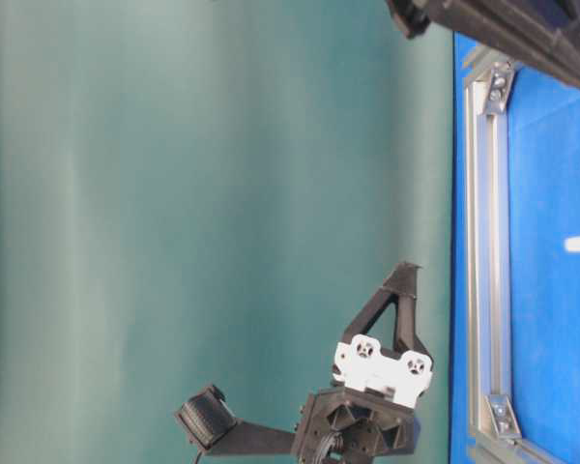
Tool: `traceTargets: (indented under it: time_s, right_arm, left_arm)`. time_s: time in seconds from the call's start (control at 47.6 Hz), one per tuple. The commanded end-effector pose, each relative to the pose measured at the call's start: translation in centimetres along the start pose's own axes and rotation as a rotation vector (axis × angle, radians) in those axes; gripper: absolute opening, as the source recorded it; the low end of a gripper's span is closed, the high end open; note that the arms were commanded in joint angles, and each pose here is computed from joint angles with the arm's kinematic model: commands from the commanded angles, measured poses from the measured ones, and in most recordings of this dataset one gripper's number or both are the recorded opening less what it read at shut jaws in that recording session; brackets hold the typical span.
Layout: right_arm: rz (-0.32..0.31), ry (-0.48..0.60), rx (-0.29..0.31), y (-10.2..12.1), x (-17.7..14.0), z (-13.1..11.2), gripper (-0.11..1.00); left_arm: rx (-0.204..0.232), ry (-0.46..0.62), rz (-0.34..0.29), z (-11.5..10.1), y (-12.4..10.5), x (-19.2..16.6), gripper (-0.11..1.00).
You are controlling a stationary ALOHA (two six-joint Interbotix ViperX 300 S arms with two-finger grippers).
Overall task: Insert the wire through the string loop located in the center.
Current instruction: 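Push the USB plug through the white zip-tie loop with the right gripper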
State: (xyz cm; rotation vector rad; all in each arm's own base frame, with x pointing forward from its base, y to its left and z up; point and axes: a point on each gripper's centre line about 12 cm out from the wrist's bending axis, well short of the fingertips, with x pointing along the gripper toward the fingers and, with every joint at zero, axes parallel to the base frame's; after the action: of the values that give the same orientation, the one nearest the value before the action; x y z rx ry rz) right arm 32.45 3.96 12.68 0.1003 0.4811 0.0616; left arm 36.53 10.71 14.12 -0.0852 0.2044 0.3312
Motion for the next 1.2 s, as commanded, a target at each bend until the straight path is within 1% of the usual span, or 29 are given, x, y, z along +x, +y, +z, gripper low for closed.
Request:
traceTargets:
  time_s: [0.0, 0.357, 0.547, 1.177]
  right_arm:
    - [0.002, -0.034, 0.003, 0.1, 0.7, 1.3, -0.03]
    - [0.004, -0.052, 0.004, 0.5, 4.0, 2.7, -0.03]
    - [0.006, -0.061, 0.004, 0.6, 5.2, 3.3, -0.03]
    - [0.007, -0.065, 0.003, 0.6, 5.6, 3.5, -0.03]
  left_arm:
    - [0.002, -0.046, -0.006, 1.4, -0.2, -0.1, 0.0]
    - [0.002, -0.046, -0.006, 1.4, -0.2, -0.2, 0.0]
    - [0.002, -0.047, -0.007, 1.4, -0.2, -0.2, 0.0]
    - [0.002, -0.049, -0.009, 1.5, -0.3, -0.2, 0.0]
